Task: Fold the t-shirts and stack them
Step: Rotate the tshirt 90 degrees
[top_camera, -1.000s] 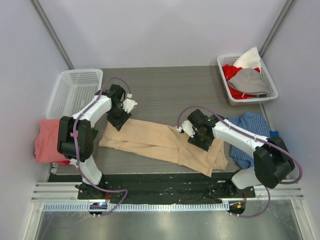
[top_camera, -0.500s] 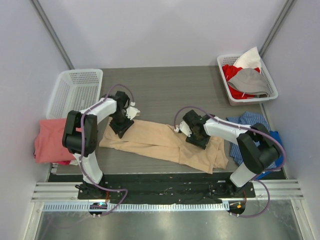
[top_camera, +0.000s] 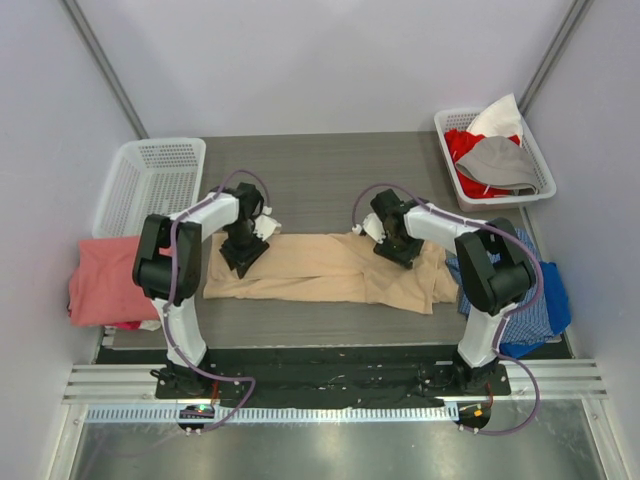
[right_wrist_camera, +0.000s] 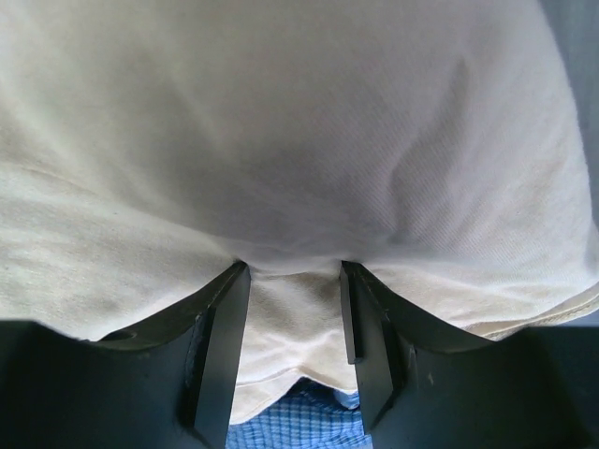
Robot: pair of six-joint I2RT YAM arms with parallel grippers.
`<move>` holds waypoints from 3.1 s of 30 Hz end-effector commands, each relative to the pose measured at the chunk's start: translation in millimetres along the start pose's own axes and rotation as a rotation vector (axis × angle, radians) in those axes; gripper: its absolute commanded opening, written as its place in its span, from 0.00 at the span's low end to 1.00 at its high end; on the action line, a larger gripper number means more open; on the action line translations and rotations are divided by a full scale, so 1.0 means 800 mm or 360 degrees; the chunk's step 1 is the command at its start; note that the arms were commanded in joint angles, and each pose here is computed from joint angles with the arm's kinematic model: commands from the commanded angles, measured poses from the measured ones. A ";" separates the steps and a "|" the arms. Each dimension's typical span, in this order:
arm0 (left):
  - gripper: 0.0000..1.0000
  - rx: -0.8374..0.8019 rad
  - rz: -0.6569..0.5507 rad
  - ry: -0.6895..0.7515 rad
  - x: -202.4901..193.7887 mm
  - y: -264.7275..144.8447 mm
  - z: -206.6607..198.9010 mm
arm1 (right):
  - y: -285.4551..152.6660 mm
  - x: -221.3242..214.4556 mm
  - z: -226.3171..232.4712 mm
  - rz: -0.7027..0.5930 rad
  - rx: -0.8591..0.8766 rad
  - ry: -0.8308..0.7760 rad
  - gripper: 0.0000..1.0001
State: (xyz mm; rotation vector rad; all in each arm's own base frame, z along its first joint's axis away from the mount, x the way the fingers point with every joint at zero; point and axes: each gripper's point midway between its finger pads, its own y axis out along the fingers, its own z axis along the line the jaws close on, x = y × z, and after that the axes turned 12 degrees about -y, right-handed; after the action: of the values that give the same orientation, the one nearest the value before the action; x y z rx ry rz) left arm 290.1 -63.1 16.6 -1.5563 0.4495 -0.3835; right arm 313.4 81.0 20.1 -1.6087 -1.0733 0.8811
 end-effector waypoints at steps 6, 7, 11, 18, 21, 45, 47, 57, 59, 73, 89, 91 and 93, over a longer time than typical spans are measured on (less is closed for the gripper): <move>0.45 -0.0019 0.0071 -0.0026 -0.001 0.017 -0.002 | 0.049 0.051 -0.070 -0.0118 -0.0086 0.0032 0.52; 0.45 -0.0028 0.0079 -0.0026 -0.001 0.016 -0.005 | 0.053 0.054 -0.074 -0.0114 -0.0090 0.0025 0.52; 0.45 -0.0043 0.0084 -0.0044 0.000 0.011 -0.015 | 0.064 0.072 -0.100 -0.0126 -0.0126 0.0009 0.52; 0.45 -0.0049 0.0104 -0.0014 -0.004 0.001 -0.042 | 0.076 0.117 -0.159 -0.0215 -0.0224 0.0038 0.52; 0.45 -0.0057 0.0112 0.0015 -0.006 -0.002 -0.052 | 0.081 0.131 -0.183 -0.0254 -0.0265 0.0078 0.52; 0.47 -0.0157 0.0205 0.0601 0.073 0.010 -0.188 | 0.095 0.216 -0.249 -0.0635 -0.0391 0.0308 0.52; 0.47 -0.0159 0.0195 0.0614 0.070 0.011 -0.190 | 0.093 0.213 -0.250 -0.0624 -0.0409 0.0288 0.52; 0.47 -0.0133 0.0289 0.0689 0.012 0.014 -0.208 | 0.080 0.208 -0.272 -0.0593 -0.0545 0.0237 0.52; 0.47 -0.0134 0.0270 0.0712 0.009 0.007 -0.217 | 0.077 0.211 -0.280 -0.0601 -0.0569 0.0241 0.52; 0.48 -0.0186 0.0257 0.0894 0.024 -0.012 -0.295 | 0.075 0.245 -0.288 -0.0697 -0.0652 0.0204 0.52; 0.49 -0.0262 0.0198 0.1026 0.030 -0.022 -0.358 | 0.064 0.268 -0.320 -0.0746 -0.0786 0.0138 0.52; 0.48 -0.0275 0.0194 0.1048 0.033 -0.022 -0.366 | 0.065 0.272 -0.322 -0.0756 -0.0798 0.0129 0.52; 0.48 -0.0276 0.0188 0.1059 0.035 -0.021 -0.370 | 0.064 0.273 -0.324 -0.0755 -0.0814 0.0118 0.52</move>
State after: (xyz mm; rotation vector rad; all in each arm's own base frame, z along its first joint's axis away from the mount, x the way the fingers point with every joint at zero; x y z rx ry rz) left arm 173.7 -320.1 38.4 -1.5075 1.0819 -0.7874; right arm 637.2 186.8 45.7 -1.6814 -1.6135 0.1868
